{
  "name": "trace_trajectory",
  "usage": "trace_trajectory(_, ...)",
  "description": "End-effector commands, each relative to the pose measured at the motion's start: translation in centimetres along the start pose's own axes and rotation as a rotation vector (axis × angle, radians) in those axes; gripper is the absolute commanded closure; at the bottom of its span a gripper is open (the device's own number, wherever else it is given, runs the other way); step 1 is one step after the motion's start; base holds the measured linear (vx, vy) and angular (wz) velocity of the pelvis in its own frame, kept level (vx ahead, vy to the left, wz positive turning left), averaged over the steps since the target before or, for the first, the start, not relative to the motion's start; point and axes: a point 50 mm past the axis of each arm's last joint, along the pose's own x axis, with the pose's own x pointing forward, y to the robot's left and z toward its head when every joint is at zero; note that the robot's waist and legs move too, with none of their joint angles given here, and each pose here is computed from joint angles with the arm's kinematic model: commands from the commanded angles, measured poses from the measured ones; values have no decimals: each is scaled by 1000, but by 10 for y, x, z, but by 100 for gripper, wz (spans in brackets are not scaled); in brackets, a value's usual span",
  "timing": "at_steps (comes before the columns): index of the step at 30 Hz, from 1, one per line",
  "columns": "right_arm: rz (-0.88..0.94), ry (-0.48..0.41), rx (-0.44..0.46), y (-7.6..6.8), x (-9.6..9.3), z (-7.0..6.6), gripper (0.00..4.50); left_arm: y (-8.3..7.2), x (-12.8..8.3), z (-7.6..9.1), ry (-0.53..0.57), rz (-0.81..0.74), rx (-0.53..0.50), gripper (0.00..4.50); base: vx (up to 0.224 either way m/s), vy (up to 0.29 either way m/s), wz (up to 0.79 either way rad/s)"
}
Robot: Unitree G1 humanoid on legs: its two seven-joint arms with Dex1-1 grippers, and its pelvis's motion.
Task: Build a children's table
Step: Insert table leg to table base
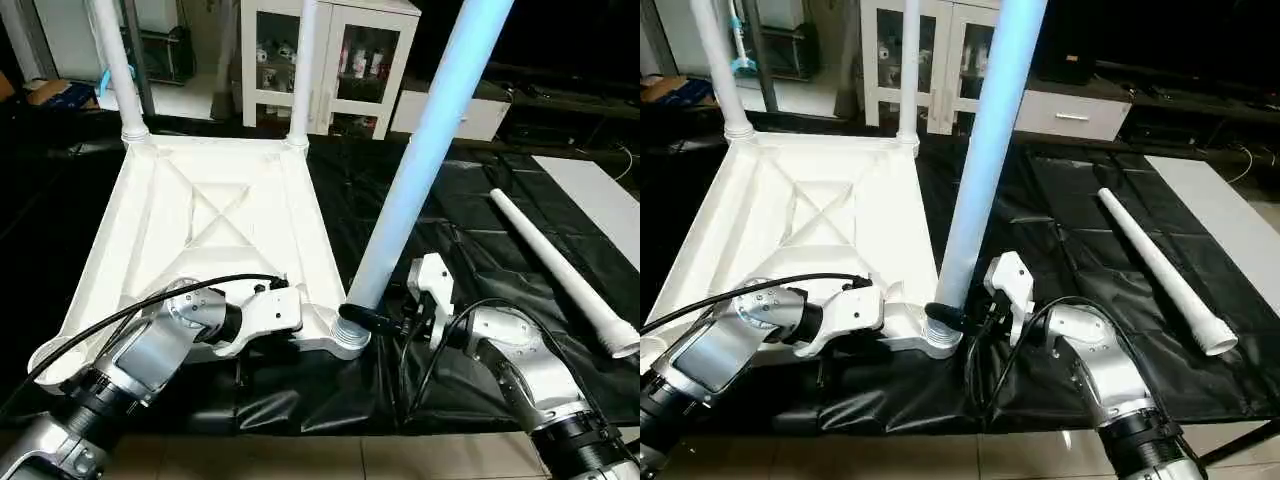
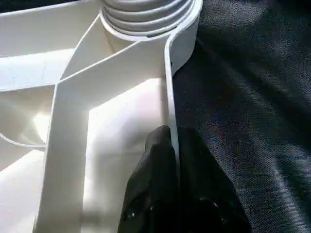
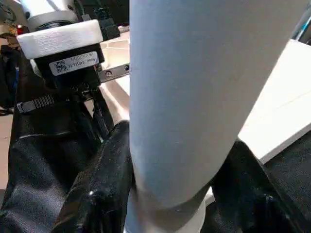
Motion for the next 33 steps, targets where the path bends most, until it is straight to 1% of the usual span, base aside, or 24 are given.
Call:
trace_trajectory(1, -100, 340, 219, 11, -30, -73, 266, -9, 7, 1, 9, -71, 29, 450, 0, 0, 0)
trace_trajectory(3, -122, 348, 225, 10, -33, -76, 266, -9, 7, 1, 9, -72, 30, 450, 0, 0, 0)
trace_trajectory(5, -118, 372, 216, 14, -34, -81, 266, -9, 7, 1, 11, -75, 32, 450, 0, 0, 0)
trace_trajectory(8, -124, 352, 237, 18, -31, -82, 266, -10, 8, 1, 9, -77, 32, 450, 0, 0, 0)
trace_trajectory(10, -164, 334, 243, 15, -29, -81, 266, -10, 8, 1, 9, -78, 32, 450, 0, 0, 0)
trace_trajectory(12, -227, 308, 259, 8, -27, -79, 266, -10, 8, 1, 8, -77, 33, 450, 0, 0, 0)
trace_trajectory(13, -298, 288, 270, -1, -27, -76, 266, -10, 7, 1, 8, -76, 34, 450, 0, 0, 0)
trace_trajectory(14, -316, 292, 264, -4, -28, -75, 266, -10, 7, 1, 8, -75, 34, 450, 0, 0, 0)
trace_trajectory(18, -334, 305, 250, -7, -29, -75, 266, -10, 7, 0, 6, -74, 34, 450, 0, 0, 0)
trace_trajectory(26, -311, 309, 225, -3, -29, -75, 266, -11, 7, 1, 2, -71, 33, 450, 0, 0, 0)
trace_trajectory(33, -342, 272, 207, -9, -27, -68, 266, -10, 7, 1, 1, -67, 39, 450, 0, 0, 0)
